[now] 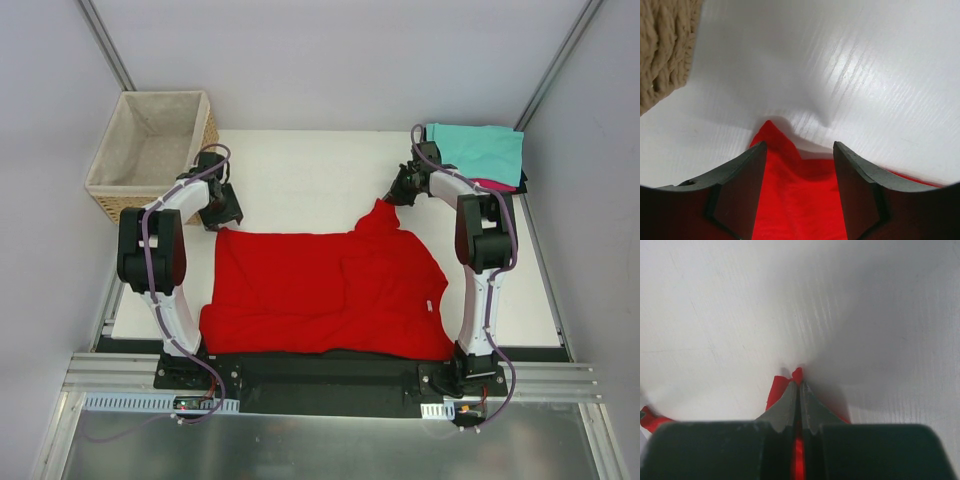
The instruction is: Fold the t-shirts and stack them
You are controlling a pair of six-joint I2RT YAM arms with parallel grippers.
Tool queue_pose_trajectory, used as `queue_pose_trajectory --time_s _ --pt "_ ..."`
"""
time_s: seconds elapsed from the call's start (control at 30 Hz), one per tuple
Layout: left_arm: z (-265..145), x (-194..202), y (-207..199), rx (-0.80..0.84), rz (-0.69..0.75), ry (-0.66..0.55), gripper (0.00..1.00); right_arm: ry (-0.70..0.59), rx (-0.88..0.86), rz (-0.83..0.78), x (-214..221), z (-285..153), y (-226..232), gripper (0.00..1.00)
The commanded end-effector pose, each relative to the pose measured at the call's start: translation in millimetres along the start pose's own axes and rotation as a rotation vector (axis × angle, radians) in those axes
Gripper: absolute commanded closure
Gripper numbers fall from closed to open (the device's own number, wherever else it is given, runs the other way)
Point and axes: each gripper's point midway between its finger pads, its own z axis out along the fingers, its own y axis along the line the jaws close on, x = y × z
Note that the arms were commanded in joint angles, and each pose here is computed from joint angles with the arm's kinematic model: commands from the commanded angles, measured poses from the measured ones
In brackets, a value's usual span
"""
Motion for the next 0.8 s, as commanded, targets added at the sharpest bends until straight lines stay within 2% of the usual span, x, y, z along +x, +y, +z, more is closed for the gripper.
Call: queue_pose_trajectory --time_s 0.0,0.23,0.3,0.37,0.4,0.57,0.6,0.63,0.77 --pt "6 3 -9 0.054 -0.036 0.002 0.44 -0.051 -0.056 -0.043 -14 -22 23 0.99" --pt "11 7 3 -0.002 -0.032 -0.002 0.45 -0.043 -0.056 -0.038 -12 -20 22 0.99" --pt "11 8 7 -0.017 -0.034 -0.005 0.49 -0.04 -0.055 -0.04 -11 -19 22 0.99" --pt "10 8 11 -0.038 -0.042 -0.011 0.55 -0.039 -0.052 -0.039 -11 -19 22 0.99" --pt "9 9 13 -0.05 -0.042 -0.007 0.63 -0.04 -0.051 -0.039 -11 -19 21 0.99" --pt "7 10 23 -0.108 -0.054 -0.008 0.85 -0.046 -0.049 -0.034 -12 -22 22 0.99" --pt "6 9 23 -0.108 -0.056 -0.008 0.97 -0.048 -0.047 -0.033 -12 -23 21 0.99" --pt "4 9 23 -0.109 -0.058 -0.007 1.0 -0.056 -0.042 -0.041 -13 -25 22 0.99" --pt "-4 1 22 -0.114 -0.063 -0.03 1.0 -0.1 -0.016 -0.064 -25 -35 22 0.99"
